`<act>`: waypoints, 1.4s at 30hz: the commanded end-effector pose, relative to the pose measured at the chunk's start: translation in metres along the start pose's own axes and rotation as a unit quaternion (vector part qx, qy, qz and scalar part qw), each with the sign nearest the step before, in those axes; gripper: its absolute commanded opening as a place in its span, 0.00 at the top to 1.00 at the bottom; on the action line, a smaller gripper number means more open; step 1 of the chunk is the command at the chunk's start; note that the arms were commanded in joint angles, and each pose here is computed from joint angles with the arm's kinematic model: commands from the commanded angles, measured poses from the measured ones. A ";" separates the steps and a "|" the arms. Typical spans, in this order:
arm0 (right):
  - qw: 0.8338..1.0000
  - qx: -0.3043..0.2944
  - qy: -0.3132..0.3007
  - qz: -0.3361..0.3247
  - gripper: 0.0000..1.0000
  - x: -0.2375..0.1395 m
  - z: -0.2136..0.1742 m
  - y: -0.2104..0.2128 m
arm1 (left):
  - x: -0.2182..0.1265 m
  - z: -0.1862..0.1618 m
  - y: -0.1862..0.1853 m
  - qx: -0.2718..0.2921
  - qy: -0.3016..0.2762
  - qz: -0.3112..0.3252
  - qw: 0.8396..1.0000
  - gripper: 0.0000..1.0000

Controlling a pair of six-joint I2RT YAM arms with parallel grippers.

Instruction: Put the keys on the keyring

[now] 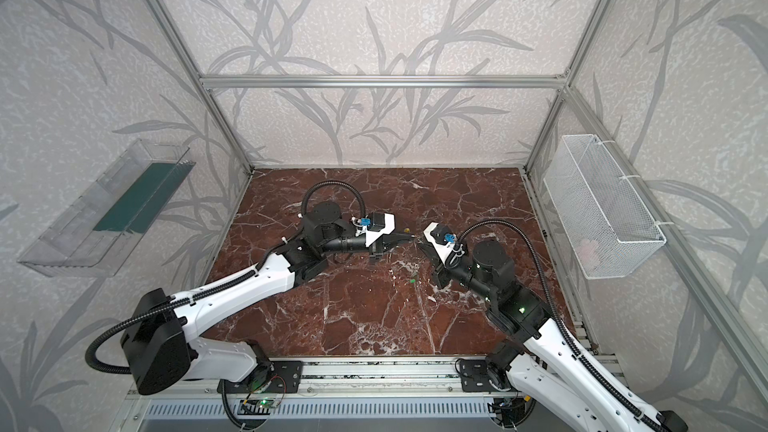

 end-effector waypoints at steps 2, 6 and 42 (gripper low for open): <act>1.000 -0.007 0.018 0.003 1.00 -0.001 -0.011 0.000 | -0.004 0.018 0.009 0.012 -0.034 0.019 0.999 1.00; 0.999 -0.005 0.036 0.030 0.98 0.003 -0.015 0.007 | -0.003 0.020 0.008 0.005 -0.051 0.015 0.999 1.00; 0.996 -0.055 -0.007 0.067 0.82 -0.021 0.027 0.025 | -0.010 0.024 -0.018 -0.006 -0.063 -0.068 0.996 1.00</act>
Point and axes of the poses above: each gripper's point midway between its finger pads, its own x axis out along the fingers, its own y axis along the line the jaws close on, z = x × y, the point moved 3 cm from there along -x, back along the fingers, and after that the axes turned 13 degrees about x, right-handed, at the moved point
